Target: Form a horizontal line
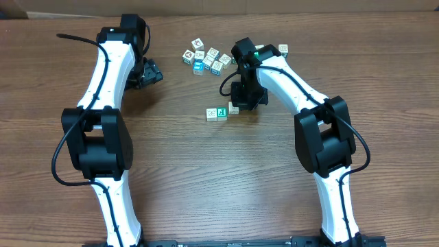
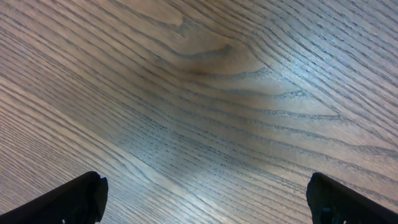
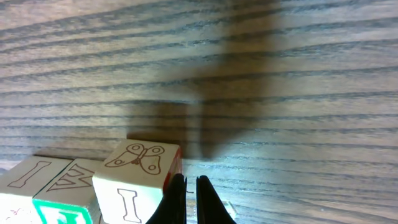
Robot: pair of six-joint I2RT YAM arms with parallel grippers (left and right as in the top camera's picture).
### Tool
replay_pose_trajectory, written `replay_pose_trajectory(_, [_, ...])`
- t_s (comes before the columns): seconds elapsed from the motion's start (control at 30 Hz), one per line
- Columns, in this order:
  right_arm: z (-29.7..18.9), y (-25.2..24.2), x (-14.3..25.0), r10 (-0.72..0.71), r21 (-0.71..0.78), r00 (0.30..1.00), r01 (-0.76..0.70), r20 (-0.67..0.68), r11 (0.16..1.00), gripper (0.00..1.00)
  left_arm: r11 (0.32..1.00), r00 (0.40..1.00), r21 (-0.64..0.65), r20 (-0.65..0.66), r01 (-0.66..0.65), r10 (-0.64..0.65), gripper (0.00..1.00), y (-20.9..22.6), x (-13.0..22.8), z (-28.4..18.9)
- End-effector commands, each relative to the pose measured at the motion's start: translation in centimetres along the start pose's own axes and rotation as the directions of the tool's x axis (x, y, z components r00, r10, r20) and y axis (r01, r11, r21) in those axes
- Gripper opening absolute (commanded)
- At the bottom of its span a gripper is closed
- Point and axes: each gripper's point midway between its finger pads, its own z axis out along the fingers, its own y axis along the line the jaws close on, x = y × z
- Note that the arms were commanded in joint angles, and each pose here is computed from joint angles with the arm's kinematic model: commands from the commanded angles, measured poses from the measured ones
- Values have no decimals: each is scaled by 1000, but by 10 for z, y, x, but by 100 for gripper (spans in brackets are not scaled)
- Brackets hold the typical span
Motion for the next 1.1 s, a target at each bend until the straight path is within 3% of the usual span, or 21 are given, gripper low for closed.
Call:
replay_pose_trajectory(0.0, [-10,8,0,-20,-27,1000,20,15,999,4,1000,999,13,38,0,-1,100,-1,-7,-14])
replay_pose_trajectory(0.73, [-10,6,-6,-7,-11,999,7,41,1000,4,1000,999,13,38,1,-1,99,-1,-7,-14])
replay_pose_trajectory(1.07, [-13,-9,-33,20,74,987,-32,162,997,4,1000,999,13,38,1,-1,100,-1,-7,-14])
